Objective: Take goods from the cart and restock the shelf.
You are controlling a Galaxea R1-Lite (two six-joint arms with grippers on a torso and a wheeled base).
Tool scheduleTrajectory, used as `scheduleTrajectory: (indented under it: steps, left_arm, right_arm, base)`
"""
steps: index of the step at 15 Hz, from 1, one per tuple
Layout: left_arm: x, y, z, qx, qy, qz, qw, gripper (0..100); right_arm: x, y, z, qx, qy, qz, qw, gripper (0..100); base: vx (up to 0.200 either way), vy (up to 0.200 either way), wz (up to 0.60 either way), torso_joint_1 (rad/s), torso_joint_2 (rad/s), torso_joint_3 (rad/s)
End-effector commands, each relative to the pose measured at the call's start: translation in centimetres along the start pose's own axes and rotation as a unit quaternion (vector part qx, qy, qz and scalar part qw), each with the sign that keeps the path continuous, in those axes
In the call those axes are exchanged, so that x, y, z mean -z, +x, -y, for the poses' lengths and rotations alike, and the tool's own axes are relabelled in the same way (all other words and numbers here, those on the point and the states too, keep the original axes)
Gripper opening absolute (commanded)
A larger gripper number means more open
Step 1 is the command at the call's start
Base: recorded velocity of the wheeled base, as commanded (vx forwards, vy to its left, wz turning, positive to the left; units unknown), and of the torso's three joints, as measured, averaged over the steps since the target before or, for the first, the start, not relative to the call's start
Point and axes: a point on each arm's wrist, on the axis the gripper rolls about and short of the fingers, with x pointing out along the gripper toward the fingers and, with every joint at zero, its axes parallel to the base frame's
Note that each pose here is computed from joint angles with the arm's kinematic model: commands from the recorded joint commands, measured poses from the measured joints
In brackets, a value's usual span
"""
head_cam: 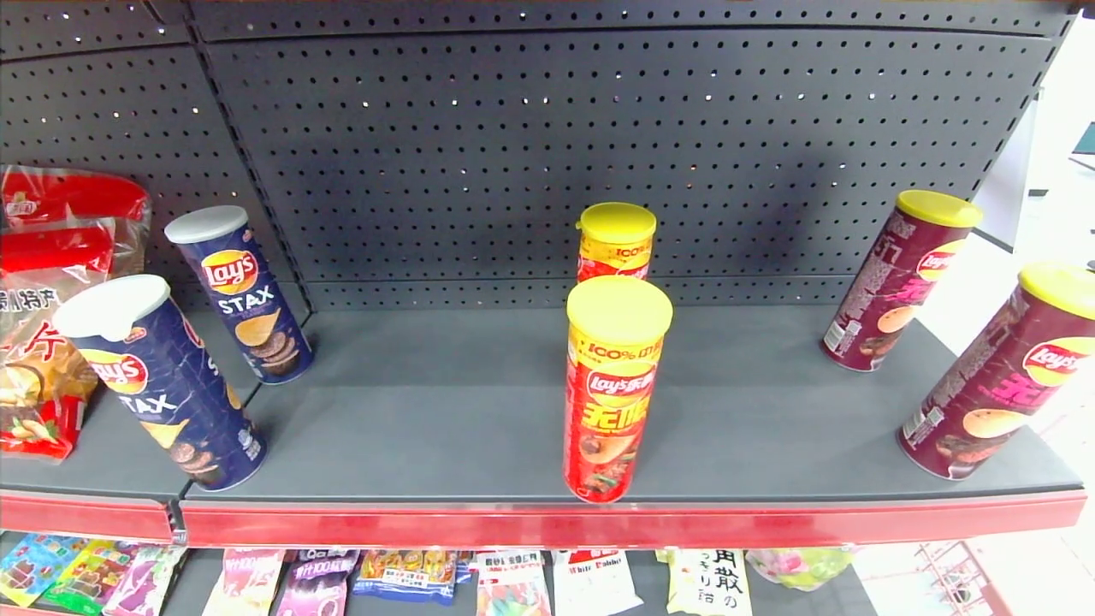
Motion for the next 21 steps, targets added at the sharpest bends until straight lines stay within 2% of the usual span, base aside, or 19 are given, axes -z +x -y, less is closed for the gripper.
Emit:
scheduleTrajectory:
  steps: [1,2,4,5,6,7,8,9,10,11,13,14,21]
  left_arm:
    - [1.2,0.3,-0.2,-0.039,0.010,-0.021,0.9990,100]
    - [1.2,0.3,-0.3,-0.090,0.019,-0.027,0.9954,100]
    - [1.2,0.5,-0.2,-0.121,0.019,-0.036,0.9918,100]
    - [1.2,0.4,-0.2,-0.112,0.019,-0.030,0.9931,100]
    - [1.3,0.2,-0.1,-0.065,0.015,-0.016,0.9976,100]
    - [1.3,0.1,-0.1,-0.048,0.016,-0.011,0.9986,100]
    - [1.4,0.0,0.2,0.013,0.005,-0.016,0.9998,100]
    - [1.5,0.1,0.2,0.025,0.012,-0.019,0.9994,100]
    - [1.7,0.0,0.3,0.040,0.026,-0.030,0.9984,100]
    - [1.8,0.0,0.3,0.044,0.048,-0.032,0.9974,100]
    - [1.8,-0.2,0.3,0.026,0.046,-0.019,0.9984,100]
    - [1.9,-0.5,0.3,0.020,0.043,0.005,0.9989,100]
    - [1.9,-0.5,0.3,0.016,0.043,0.004,0.9990,100]
  right_arm:
    - [0.0,0.0,0.0,0.000,0.000,0.000,1.000,100]
    - [0.0,0.0,0.0,0.000,0.000,0.000,1.000,100]
    - [0.0,0.0,0.0,0.000,0.000,0.000,1.000,100]
    - [0.0,0.0,0.0,0.000,0.000,0.000,1.000,100]
    - [0.0,0.0,0.0,0.000,0.000,0.000,1.000,100]
    - [0.0,0.0,0.0,0.000,0.000,0.000,1.000,100]
    - [0.0,0.0,0.0,0.000,0.000,0.001,1.000,100]
    - [0.0,0.0,0.0,0.000,0.000,0.000,1.000,100]
    - [0.0,0.0,0.0,0.000,0.000,0.001,1.000,100]
    - [0.0,0.0,0.0,0.000,0.000,0.000,1.000,100]
    - [0.0,0.0,0.0,0.000,0.001,0.000,1.000,100]
    - [0.0,0.0,0.0,0.000,0.000,0.000,1.000,100]
    - [0.0,0.0,0.0,0.000,0.003,0.000,1.000,100]
  base:
    - [0.000,0.000,0.00,0.000,0.00,0.000]
    - [0.000,0.000,0.00,0.000,0.00,0.000]
    - [0.000,0.000,0.00,0.000,0.00,0.000]
    - [0.000,0.000,0.00,0.000,0.00,0.000]
    - [0.000,0.000,0.00,0.000,0.00,0.000]
    - [0.000,0.000,0.00,0.000,0.00,0.000]
    - [0.000,0.000,0.00,0.000,0.00,0.000]
    - [0.000,0.000,0.00,0.000,0.00,0.000]
    - [0.000,0.000,0.00,0.000,0.00,0.000]
    - [0.000,0.000,0.00,0.000,0.00,0.000]
    - [0.000,0.000,0.00,0.000,0.00,0.000]
    - [0.000,0.000,0.00,0.000,0.00,0.000]
    - [0.000,0.000,0.00,0.000,0.00,0.000]
